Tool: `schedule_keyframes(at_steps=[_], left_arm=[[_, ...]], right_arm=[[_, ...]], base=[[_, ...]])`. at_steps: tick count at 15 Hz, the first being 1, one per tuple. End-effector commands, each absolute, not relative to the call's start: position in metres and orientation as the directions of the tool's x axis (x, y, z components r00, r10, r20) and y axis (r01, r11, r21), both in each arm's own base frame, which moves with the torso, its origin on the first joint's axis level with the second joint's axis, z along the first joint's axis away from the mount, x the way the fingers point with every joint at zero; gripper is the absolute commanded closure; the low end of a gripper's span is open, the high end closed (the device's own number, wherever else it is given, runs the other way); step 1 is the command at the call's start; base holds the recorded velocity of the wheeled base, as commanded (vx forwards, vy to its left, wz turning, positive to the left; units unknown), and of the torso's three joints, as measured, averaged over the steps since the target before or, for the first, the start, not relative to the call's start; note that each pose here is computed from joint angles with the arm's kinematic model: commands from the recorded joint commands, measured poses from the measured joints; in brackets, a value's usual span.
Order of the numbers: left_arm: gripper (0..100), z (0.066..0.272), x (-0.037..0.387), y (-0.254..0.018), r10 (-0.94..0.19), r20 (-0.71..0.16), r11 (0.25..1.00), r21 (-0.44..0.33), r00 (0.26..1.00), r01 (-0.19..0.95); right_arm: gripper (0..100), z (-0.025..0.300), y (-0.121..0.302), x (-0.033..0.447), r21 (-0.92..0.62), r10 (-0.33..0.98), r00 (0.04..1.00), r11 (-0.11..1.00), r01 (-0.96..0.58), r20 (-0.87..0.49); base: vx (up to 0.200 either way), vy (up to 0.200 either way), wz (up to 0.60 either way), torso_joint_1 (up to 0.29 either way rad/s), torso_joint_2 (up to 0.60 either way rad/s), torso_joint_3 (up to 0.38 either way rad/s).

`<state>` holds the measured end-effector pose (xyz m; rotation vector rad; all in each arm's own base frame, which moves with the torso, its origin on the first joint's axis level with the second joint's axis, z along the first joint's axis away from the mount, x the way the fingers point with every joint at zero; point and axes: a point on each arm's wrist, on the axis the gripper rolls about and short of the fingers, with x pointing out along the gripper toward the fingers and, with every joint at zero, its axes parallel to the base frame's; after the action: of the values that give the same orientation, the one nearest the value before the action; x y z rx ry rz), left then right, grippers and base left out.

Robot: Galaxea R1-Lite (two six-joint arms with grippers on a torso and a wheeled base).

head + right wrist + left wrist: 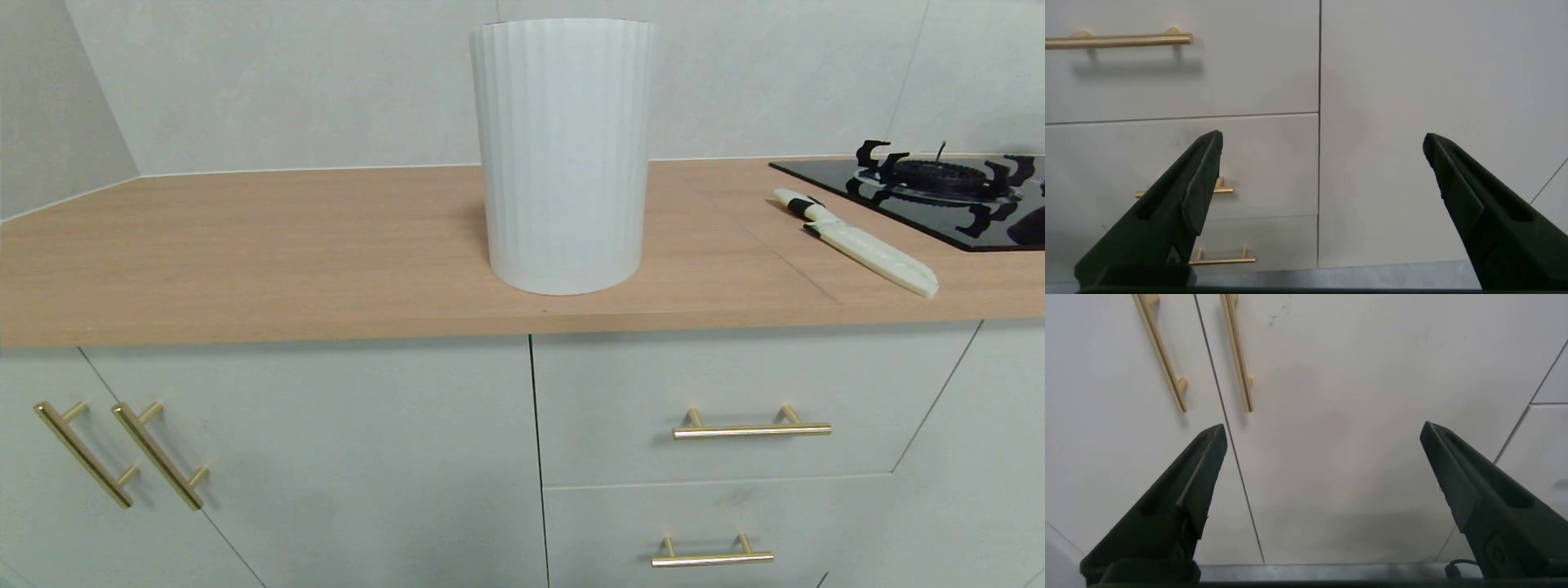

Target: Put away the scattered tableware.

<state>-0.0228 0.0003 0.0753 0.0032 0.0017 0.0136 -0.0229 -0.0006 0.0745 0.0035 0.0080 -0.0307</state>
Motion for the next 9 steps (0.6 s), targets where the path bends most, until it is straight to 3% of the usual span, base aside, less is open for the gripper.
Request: schedule_keyframes(at_steps=[1, 5, 9], left_arm=[[0, 0.0755, -0.0227, 0.0003, 0.014, -0.002, 1.000, 0.003, 1.000, -0.014], [0, 0.0754, -0.0227, 0.0003, 0.014, -0.003, 1.000, 0.003, 1.000, -0.014], [0, 0.0754, -0.0227, 0.0003, 0.014, -0.003, 1.000, 0.003, 1.000, -0.014]], right_arm=[[0, 0.0745, -0.0006, -0.0228, 0.003, -0.031, 0.999, 1.000, 0.031, -0.009], [0, 0.0745, -0.0006, -0.0228, 0.004, -0.031, 0.999, 1.000, 0.031, -0.009], [0, 0.0745, -0.0006, -0.0228, 0.004, -0.031, 0.999, 1.000, 0.031, -0.009]], base=[[0.000, 0.000, 0.00, 0.000, 0.00, 0.000], [0.000, 0.000, 0.00, 0.062, -0.23, -0.240], [0.000, 0.000, 0.00, 0.183, -0.52, -0.290]])
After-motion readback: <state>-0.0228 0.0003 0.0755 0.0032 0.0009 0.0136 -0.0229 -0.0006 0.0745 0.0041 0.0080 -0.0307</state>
